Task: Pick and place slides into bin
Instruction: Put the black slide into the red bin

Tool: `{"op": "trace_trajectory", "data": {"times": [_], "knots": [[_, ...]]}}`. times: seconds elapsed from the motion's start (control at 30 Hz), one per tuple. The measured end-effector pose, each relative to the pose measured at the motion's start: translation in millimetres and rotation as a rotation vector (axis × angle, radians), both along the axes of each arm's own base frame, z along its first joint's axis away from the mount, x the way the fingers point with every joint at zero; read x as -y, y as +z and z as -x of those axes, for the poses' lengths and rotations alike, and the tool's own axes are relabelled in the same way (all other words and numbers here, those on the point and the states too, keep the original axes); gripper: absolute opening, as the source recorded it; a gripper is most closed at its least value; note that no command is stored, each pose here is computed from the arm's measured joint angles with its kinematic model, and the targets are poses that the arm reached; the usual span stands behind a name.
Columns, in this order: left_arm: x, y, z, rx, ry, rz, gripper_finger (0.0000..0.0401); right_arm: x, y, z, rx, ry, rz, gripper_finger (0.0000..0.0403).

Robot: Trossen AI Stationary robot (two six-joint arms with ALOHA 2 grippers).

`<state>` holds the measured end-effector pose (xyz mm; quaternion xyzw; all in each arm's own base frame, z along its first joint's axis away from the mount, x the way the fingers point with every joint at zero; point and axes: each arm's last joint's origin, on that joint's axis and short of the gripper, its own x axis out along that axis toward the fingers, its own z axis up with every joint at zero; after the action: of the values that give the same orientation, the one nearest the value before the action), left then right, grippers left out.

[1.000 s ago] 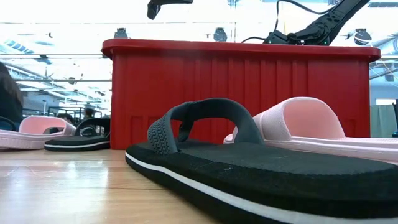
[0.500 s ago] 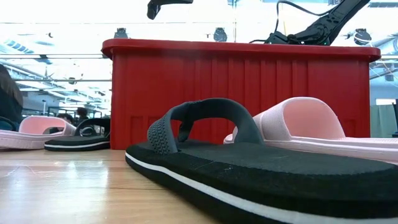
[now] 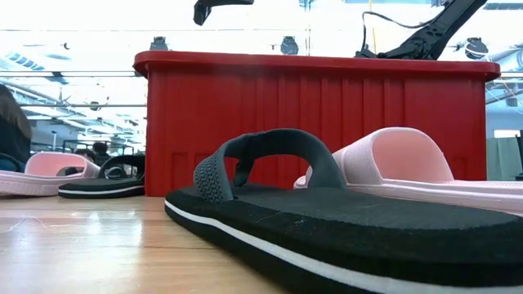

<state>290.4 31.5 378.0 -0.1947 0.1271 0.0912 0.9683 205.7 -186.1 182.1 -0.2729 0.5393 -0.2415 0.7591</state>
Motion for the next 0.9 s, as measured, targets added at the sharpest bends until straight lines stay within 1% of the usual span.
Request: {"op": "trace_trajectory", "data": {"times": [0.2,0.3,0.43,0.6,0.63,0.73,0.9], "knots": [[0.0,0.3,-0.1,0.004,0.001,0.001,0.0141,3.2,-10.2,-1.5,-0.037,-0.005,-0.015,0.0161],[0.0,0.4,-0.1,0.005,0.001,0.001,0.0141,6.4,-9.7,-3.0,-0.038,-0.042,0.035,0.0150],[0.0,0.5,-0.2,0.006,0.001,0.001,0.0141,9.3,-8.2,-5.7,-0.009,-0.054,0.071,0.0110],[0.0,0.6,-0.2,0.007,0.002,0.004,0.0141,9.8,-7.3,-6.4,0.003,-0.053,0.078,0.0020],[0.0,0.6,-0.2,0.007,0.003,0.007,0.0141,9.7,-7.1,-6.4,0.004,-0.052,0.078,0.0011],[0.0,0.6,-0.2,0.007,0.004,0.010,0.0141,8.9,-7.0,-7.5,0.018,-0.028,0.063,0.0009],[-0.1,0.6,-0.1,0.007,0.005,0.010,0.0141,1.9,-6.3,-15.0,-0.004,0.068,0.077,0.0004]]}}
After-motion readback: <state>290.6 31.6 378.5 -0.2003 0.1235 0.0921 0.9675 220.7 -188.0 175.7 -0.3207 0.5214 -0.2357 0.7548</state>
